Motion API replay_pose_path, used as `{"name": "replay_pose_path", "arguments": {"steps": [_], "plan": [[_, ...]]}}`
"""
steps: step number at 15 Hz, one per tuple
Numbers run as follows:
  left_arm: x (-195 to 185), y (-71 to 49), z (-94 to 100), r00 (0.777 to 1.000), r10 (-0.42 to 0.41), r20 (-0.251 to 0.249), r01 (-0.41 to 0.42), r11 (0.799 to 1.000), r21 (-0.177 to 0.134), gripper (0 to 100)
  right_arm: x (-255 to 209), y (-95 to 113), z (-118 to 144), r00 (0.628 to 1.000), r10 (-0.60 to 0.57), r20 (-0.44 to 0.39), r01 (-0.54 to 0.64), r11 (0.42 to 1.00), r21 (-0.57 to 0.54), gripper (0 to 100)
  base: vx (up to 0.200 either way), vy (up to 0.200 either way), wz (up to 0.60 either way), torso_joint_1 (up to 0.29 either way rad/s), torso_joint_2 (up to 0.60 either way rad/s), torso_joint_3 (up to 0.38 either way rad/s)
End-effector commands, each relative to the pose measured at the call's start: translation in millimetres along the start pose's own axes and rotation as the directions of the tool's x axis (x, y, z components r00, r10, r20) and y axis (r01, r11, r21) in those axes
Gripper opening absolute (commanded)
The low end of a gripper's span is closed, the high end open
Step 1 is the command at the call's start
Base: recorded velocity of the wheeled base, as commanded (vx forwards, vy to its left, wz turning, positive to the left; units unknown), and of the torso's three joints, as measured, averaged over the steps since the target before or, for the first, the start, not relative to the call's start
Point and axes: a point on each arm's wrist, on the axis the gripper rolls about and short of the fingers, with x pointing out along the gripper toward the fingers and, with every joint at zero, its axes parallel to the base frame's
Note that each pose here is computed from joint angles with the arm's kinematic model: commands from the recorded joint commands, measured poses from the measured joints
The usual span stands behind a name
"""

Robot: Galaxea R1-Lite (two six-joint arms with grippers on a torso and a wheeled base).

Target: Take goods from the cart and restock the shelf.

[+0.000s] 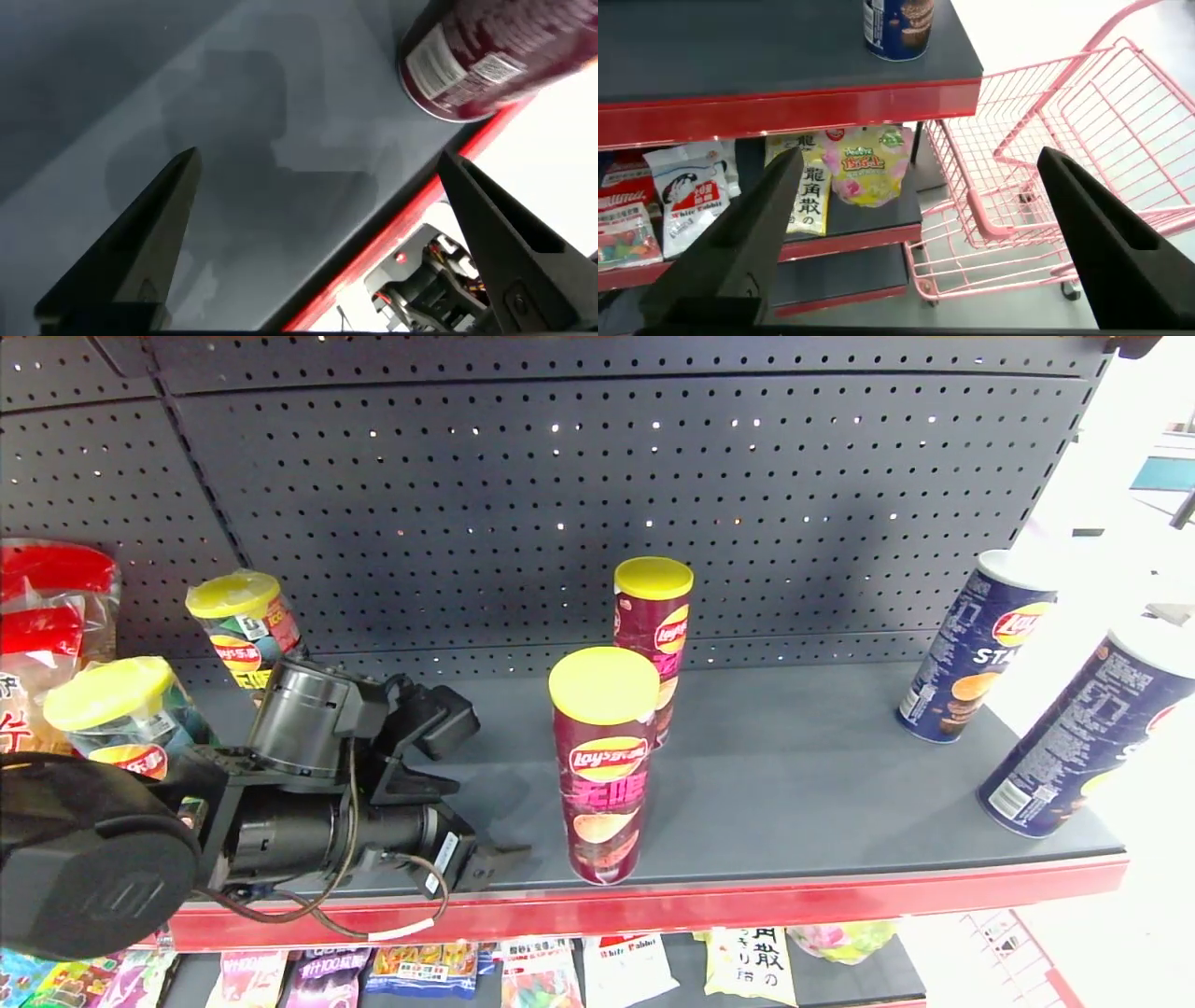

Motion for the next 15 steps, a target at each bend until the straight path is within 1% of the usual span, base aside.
{"name": "replay_pose_path", "arguments": {"steps": [1, 3, 5, 6, 9, 13, 15], "plan": [[7, 1.9, 3.8, 1.000, 0.007, -0.002, -0.007, 1.000, 0.000, 100, -2, 0, -12, 1.000, -0.006, 0.023, 0.006, 1.000, -0.010, 100, 0.000, 0.000, 0.00, 0.000, 0.00, 0.000], [14, 1.2, 9.7, 1.000, 0.000, 0.002, 0.000, 1.000, 0.006, 100, -4, 0, -21, 0.999, -0.011, 0.048, 0.011, 1.000, -0.020, 100, 0.000, 0.000, 0.00, 0.000, 0.00, 0.000], [18, 1.1, 11.7, 1.000, -0.002, 0.001, 0.002, 1.000, 0.008, 100, -5, 1, -26, 0.998, -0.012, 0.055, 0.013, 1.000, -0.018, 100, 0.000, 0.000, 0.00, 0.000, 0.00, 0.000], [19, -1.8, 12.8, 1.000, -0.011, 0.001, 0.011, 1.000, 0.015, 100, -5, 1, -26, 0.998, -0.013, 0.058, 0.014, 1.000, -0.017, 100, 0.000, 0.000, 0.00, 0.000, 0.00, 0.000], [24, -2.1, 15.6, 1.000, -0.014, 0.001, 0.014, 1.000, 0.017, 100, -5, 1, -26, 0.998, -0.007, 0.057, 0.007, 1.000, -0.017, 100, 0.000, 0.000, 0.00, 0.000, 0.00, 0.000], [32, -7.3, 22.8, 0.999, -0.031, 0.008, 0.031, 0.999, 0.032, 100, -5, 1, -27, 0.998, -0.007, 0.059, 0.007, 1.000, -0.015, 100, 0.000, 0.000, 0.00, 0.000, 0.00, 0.000], [36, -7.3, 26.7, 0.999, -0.033, 0.014, 0.032, 0.999, 0.035, 100, -5, 1, -27, 0.998, -0.007, 0.059, 0.007, 1.000, -0.015, 100, 0.000, 0.000, 0.00, 0.000, 0.00, 0.000]]}}
